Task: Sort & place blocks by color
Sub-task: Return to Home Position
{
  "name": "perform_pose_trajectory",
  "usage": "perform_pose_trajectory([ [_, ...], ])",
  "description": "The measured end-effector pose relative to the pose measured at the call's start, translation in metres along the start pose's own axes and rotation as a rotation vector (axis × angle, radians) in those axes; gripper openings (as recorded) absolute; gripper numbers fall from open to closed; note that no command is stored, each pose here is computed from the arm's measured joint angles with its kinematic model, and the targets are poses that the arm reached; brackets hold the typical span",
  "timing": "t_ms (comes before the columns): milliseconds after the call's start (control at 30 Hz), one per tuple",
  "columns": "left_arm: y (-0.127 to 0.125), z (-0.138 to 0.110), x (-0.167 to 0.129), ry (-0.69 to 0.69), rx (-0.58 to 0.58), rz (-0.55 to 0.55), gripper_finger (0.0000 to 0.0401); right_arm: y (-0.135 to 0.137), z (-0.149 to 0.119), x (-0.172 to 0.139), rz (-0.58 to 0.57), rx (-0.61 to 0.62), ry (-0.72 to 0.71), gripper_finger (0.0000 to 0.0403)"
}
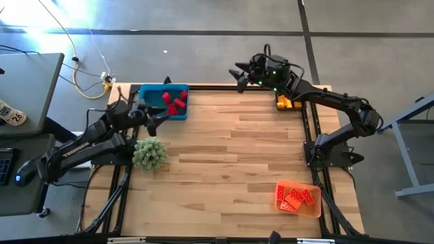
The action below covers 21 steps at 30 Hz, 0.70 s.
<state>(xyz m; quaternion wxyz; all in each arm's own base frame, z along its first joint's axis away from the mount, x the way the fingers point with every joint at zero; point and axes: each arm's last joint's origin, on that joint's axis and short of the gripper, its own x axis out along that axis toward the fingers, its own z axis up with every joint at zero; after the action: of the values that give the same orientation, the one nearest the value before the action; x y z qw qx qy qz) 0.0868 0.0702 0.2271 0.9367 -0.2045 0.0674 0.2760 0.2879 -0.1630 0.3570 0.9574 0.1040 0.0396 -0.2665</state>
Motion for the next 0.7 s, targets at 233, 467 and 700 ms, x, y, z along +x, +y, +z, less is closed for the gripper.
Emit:
perform_pose_trajectory([
  [233,0.000,-0.012,-0.025,-0.047,-0.032,0.014,0.0227,-0.003,0.001,0.000,-0.001,0.010,0.001,0.0210],
  [467,0.002,-0.013,-0.043,-0.185,-0.088,0.151,0.0227,-0.005,0.014,-0.024,-0.018,-0.041,0.003,0.0210],
  [700,0.005,-0.017,-0.042,-0.192,-0.059,0.260,0.0227,-0.008,0.025,-0.068,-0.055,-0.070,0.080,0.0210],
])
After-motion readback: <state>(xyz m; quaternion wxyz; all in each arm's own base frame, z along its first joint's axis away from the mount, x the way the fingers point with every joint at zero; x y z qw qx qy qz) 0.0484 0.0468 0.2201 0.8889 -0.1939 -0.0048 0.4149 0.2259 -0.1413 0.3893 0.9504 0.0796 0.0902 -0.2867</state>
